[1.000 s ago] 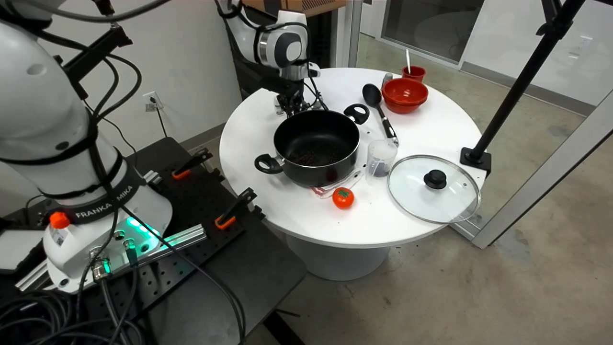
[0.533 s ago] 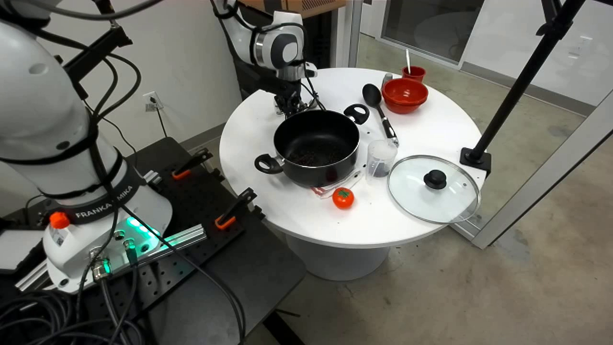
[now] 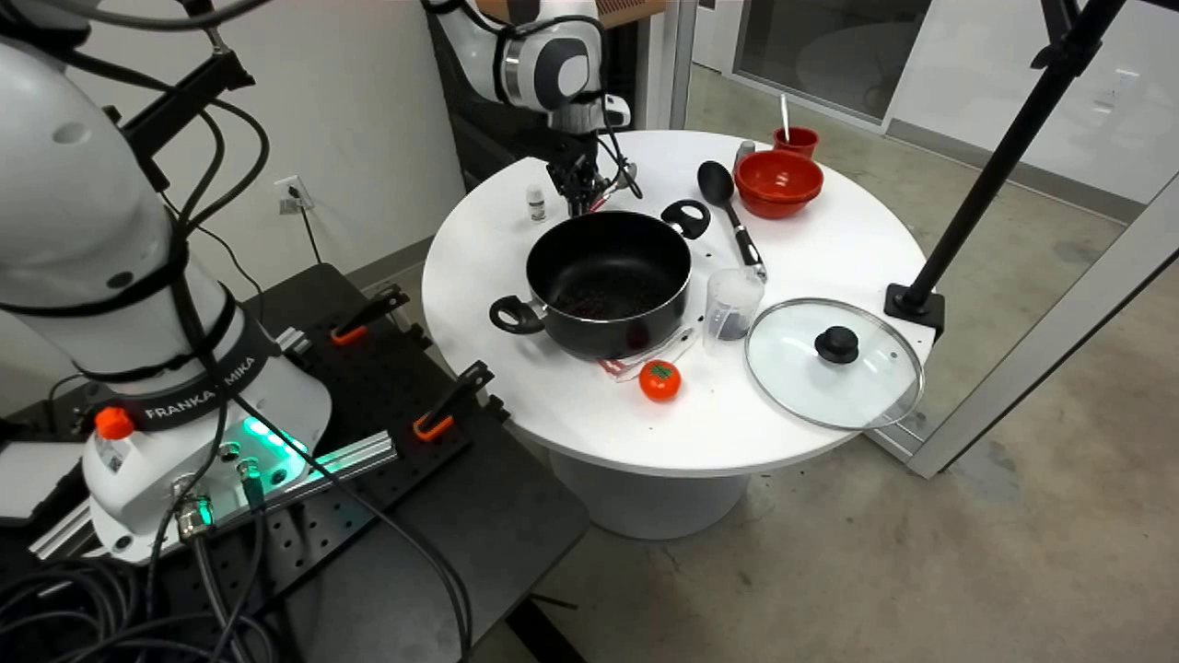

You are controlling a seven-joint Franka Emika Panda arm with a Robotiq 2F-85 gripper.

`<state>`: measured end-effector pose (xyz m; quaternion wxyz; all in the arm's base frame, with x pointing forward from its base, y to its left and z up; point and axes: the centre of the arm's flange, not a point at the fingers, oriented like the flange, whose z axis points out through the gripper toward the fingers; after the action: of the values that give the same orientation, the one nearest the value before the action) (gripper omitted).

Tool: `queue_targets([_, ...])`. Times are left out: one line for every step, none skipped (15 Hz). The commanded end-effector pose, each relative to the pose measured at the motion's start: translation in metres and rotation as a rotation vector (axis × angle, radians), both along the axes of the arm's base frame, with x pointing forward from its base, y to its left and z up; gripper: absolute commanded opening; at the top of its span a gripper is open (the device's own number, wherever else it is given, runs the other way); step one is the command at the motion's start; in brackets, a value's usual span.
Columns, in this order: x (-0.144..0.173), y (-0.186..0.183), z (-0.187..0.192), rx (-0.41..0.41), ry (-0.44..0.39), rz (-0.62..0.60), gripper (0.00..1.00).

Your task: Pick up the spoon from the table, scoop some of the contents from the black pot and put them in the colourless cup.

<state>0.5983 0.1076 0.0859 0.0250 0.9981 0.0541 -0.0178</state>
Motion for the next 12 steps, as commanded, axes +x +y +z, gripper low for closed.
queue_targets([0.027, -0.004, 0.027, 0.023, 0.058, 0.018, 0.05])
queue_targets([0.034, -0.005, 0.034, 0.017, 0.072, 0.016, 0.05])
queue_targets([0.043, -0.006, 0.044, 0.017, 0.094, 0.027, 0.05])
queue_targets([0.050, -0.008, 0.053, 0.016, 0.112, 0.036, 0.05])
queue_targets([0.055, -0.009, 0.063, 0.013, 0.124, 0.042, 0.05])
queue_targets([0.060, -0.010, 0.074, 0.010, 0.137, 0.052, 0.05])
queue_targets([0.063, -0.010, 0.086, 0.003, 0.147, 0.060, 0.05])
queue_targets([0.065, -0.009, 0.097, -0.003, 0.156, 0.069, 0.05])
queue_targets([0.065, -0.007, 0.110, -0.010, 0.164, 0.082, 0.05])
queue_targets([0.065, -0.004, 0.120, -0.014, 0.171, 0.091, 0.05])
queue_targets([0.063, -0.002, 0.131, -0.021, 0.171, 0.097, 0.05])
queue_targets([0.056, 0.001, 0.140, -0.030, 0.163, 0.101, 0.05])
